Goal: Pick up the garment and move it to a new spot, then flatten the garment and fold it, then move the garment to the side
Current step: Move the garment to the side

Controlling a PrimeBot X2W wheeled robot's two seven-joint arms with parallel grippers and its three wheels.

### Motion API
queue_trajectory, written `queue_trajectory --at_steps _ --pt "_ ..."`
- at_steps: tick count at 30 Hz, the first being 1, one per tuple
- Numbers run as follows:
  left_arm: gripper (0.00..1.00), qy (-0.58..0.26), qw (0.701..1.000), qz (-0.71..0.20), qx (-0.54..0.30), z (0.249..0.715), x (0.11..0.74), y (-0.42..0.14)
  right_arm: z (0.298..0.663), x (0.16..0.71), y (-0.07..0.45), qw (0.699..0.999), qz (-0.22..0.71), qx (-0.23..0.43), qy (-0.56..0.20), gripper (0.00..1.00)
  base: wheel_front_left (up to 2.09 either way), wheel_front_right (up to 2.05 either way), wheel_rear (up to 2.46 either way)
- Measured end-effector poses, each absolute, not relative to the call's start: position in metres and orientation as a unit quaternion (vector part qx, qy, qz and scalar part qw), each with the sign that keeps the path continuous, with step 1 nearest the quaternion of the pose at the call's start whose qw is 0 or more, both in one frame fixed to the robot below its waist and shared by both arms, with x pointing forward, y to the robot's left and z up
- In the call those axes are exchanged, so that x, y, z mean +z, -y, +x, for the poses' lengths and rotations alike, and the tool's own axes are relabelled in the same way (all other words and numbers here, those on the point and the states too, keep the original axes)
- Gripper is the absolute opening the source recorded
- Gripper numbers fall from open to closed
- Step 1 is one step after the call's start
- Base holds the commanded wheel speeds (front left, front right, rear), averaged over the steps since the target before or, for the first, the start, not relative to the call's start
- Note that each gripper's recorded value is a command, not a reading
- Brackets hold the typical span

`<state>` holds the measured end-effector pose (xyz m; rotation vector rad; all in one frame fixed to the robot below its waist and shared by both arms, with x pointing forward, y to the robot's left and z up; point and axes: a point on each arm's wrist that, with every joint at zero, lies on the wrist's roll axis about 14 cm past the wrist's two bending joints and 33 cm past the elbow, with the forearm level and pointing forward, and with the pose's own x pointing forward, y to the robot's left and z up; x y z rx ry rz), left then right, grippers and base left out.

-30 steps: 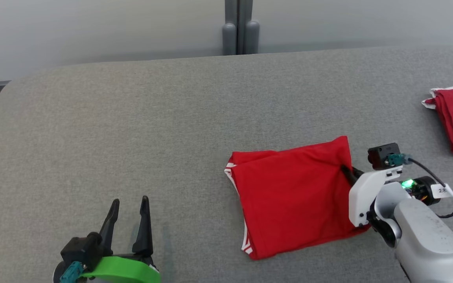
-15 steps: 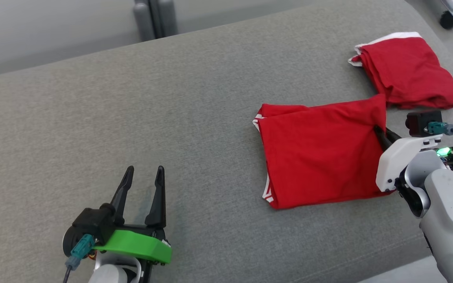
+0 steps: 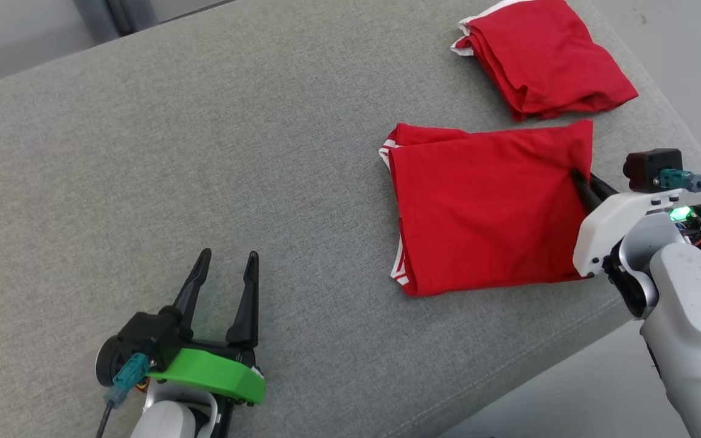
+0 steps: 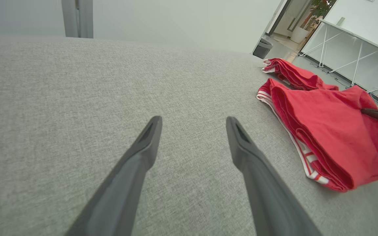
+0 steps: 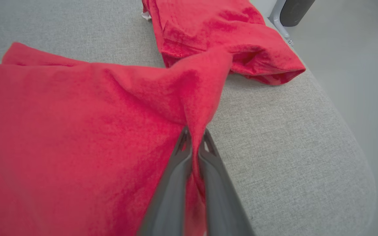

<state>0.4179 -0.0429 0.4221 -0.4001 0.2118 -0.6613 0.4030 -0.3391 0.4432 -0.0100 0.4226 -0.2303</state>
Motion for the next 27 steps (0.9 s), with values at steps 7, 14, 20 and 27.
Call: queue_trajectory --at_steps 7,14,20,27 --pt "1.0 -0.104 0.922 -0.196 -0.317 0.42 0.42 0.039 0.427 0.464 0.336 0.977 -0.029 -0.097 -0.187 0.0 0.0 0.0 0.0" --pt "1.0 -0.1 0.928 -0.196 -0.3 0.424 0.421 0.027 0.473 0.511 0.331 0.983 -0.071 -0.071 -0.155 0.0 0.0 0.0 0.0" --pt "1.0 -0.102 0.932 -0.198 -0.287 0.427 0.416 0.019 0.507 0.544 0.339 0.984 -0.092 -0.071 -0.135 0.0 0.0 0.0 0.0" --pt "1.0 -0.107 0.937 -0.198 -0.268 0.431 0.409 0.006 0.528 0.558 0.368 0.978 -0.111 -0.099 -0.149 0.0 0.0 0.0 0.0"
